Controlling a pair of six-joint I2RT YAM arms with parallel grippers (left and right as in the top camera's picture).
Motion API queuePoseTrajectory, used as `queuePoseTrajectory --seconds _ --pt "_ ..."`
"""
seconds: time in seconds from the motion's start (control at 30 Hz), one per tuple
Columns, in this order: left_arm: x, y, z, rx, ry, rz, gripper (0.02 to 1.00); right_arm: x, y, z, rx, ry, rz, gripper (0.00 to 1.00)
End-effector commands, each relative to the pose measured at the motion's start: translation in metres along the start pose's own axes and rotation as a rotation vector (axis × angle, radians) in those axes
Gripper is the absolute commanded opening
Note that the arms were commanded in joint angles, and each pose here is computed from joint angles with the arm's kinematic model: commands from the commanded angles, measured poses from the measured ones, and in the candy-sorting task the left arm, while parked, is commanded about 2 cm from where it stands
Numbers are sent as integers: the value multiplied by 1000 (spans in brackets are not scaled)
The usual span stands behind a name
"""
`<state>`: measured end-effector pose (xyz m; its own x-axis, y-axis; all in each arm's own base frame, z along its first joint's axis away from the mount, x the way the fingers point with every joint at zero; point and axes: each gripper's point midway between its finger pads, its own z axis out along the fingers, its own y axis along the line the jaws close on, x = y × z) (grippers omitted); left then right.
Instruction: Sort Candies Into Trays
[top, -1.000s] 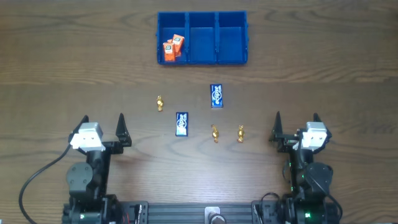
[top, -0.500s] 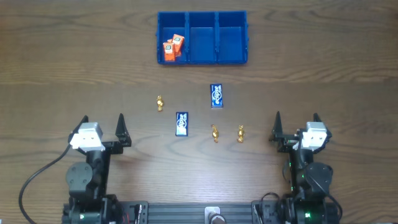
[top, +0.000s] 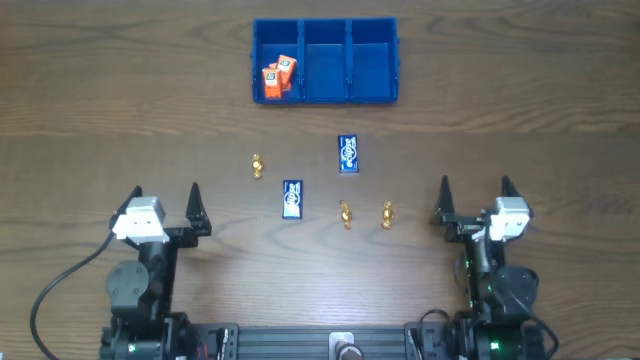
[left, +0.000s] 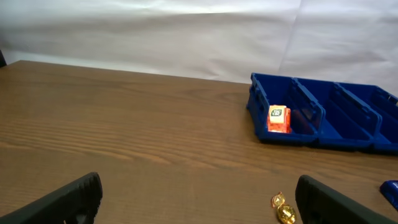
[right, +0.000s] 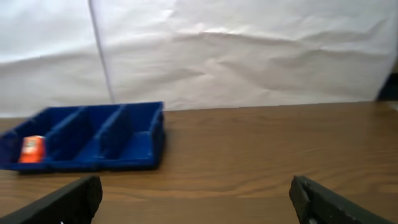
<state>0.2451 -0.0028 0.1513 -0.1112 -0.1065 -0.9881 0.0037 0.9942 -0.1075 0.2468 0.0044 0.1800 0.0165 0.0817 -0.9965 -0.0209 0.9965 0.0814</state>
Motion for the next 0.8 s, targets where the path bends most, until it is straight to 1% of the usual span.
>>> queuePoseTrajectory --seconds 0.03,0.13,0.2,0.3,0.37,0.4,0.5,0.57,0.63,0.67,0.8 --pt "15 2 0 -5 47 17 998 -11 27 0 -149 30 99 998" --pt "15 2 0 -5 47 17 998 -34 45 7 -229 131 117 998" --pt "15 2 0 -5 47 17 998 -45 54 16 -256 201 124 998" --pt "15 2 0 -5 47 17 998 -61 81 38 -335 340 124 998" --pt "15 2 0 -5 47 17 998 -64 100 52 -379 418 122 998" --pt "15 2 0 -5 47 17 998 -64 116 62 -416 471 115 998" --pt "15 2 0 -6 47 17 998 -52 157 80 -478 597 84 998" --pt "15 2 0 -5 47 17 998 -31 187 91 -467 725 69 998" --pt "15 2 0 -5 47 17 998 -6 211 98 -434 841 41 998" --pt "15 2 0 -5 47 17 998 10 224 100 -402 918 29 998" --pt "15 2 0 -5 47 17 998 65 263 87 -320 1150 -1 998"
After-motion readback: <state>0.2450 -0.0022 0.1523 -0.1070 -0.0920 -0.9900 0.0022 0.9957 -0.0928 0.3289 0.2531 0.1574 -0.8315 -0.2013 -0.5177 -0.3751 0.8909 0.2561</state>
